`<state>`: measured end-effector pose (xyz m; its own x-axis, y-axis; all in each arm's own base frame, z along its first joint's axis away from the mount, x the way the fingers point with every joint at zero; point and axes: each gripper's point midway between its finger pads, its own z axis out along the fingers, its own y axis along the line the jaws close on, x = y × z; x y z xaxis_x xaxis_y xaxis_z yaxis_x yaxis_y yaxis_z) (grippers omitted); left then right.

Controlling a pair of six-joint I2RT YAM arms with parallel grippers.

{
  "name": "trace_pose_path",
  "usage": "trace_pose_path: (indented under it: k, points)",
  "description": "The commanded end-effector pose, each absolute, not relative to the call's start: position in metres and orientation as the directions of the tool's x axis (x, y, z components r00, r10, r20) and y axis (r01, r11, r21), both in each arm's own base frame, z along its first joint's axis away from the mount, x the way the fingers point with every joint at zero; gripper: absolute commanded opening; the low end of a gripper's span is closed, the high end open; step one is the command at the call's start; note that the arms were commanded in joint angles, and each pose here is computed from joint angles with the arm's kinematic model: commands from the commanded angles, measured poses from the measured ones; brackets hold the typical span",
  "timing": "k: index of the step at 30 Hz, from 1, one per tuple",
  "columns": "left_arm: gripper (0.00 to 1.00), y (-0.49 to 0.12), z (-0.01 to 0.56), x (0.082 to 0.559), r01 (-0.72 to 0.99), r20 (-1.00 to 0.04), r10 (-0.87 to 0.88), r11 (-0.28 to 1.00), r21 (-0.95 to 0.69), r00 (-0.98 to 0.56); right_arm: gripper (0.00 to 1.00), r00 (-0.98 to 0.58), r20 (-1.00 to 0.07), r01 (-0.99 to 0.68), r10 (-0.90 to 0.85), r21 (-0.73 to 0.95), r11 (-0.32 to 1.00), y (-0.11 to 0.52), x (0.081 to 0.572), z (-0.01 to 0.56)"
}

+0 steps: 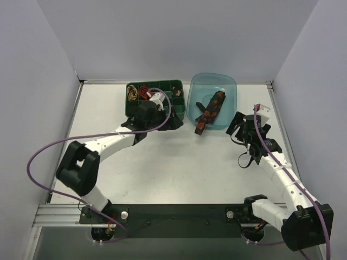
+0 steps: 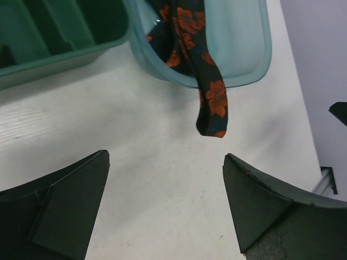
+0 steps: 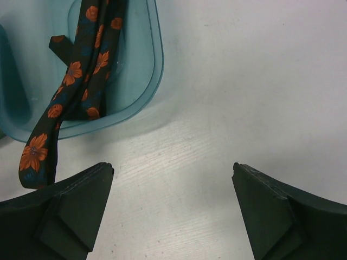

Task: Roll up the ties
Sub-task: Pick up the tie from the bin.

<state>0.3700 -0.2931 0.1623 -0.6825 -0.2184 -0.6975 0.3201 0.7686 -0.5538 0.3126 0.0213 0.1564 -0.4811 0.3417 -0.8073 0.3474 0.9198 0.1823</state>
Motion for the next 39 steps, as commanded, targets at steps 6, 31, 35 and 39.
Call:
trace_pose_path:
  k: [6,31,35,39]
  points:
    - [0.97,-0.378,0.19,0.36,0.361,-0.44,-0.481,0.252,-0.898,-0.758,1.0,-0.529,-0.782,0.287,0.329,0.201,0.937,0.03,0.306,0.159]
    - [0.75,-0.419,0.131,0.367,0.196,-0.27,-0.613,0.186,-0.963,-0.743,1.0,-0.553,-0.765,0.259,0.329,0.217,0.941,0.034,0.306,0.155]
    - [0.75,-0.423,0.118,0.364,0.171,-0.266,-0.603,0.212,-0.962,-0.752,1.0,-0.554,-0.765,0.258,0.329,0.218,0.941,0.035,0.305,0.154]
    - [0.73,-0.432,0.117,0.364,0.167,-0.261,-0.602,0.208,-0.964,-0.755,0.99,-0.558,-0.763,0.256,0.327,0.216,0.942,0.034,0.305,0.153]
